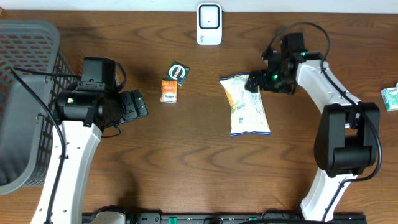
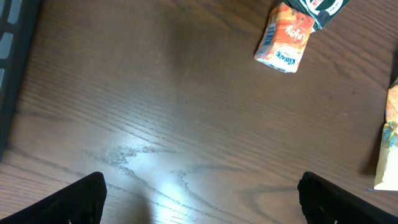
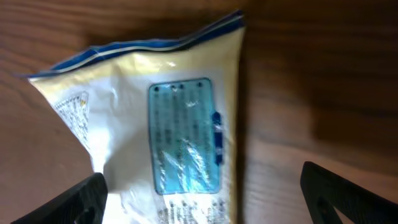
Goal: Scan the item barcode
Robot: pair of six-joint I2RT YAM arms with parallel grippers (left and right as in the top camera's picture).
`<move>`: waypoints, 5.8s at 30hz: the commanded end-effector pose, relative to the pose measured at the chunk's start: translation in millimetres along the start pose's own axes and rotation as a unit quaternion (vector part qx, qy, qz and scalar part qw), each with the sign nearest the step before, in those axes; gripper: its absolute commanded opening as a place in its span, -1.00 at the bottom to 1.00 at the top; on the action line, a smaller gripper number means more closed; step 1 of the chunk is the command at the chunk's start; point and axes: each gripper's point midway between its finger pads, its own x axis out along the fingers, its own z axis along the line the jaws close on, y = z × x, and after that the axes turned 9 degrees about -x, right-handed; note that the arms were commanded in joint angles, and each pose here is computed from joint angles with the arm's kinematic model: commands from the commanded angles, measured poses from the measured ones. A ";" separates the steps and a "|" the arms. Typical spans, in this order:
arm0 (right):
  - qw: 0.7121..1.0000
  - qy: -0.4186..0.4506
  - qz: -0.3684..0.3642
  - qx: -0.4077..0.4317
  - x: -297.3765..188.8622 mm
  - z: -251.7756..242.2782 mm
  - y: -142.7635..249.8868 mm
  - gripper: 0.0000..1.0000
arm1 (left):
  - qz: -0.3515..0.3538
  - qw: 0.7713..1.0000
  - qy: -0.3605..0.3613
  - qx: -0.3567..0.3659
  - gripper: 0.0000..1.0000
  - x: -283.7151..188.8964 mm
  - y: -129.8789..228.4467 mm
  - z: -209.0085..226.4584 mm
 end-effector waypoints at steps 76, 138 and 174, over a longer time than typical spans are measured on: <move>0.957 0.254 0.044 -0.134 59.0 77.2 10.3 -0.94 | 0.001 1.000 -0.003 -0.002 0.96 -0.2 -0.1 2.3; 0.976 0.093 0.130 0.149 -41.4 -74.7 41.2 -0.02 | 0.001 1.000 -0.003 -0.002 0.96 -0.2 -0.1 2.2; 0.987 -0.154 0.030 0.037 -39.1 -32.5 20.7 0.99 | 0.001 1.000 -0.003 -0.002 0.96 -0.2 -0.1 2.3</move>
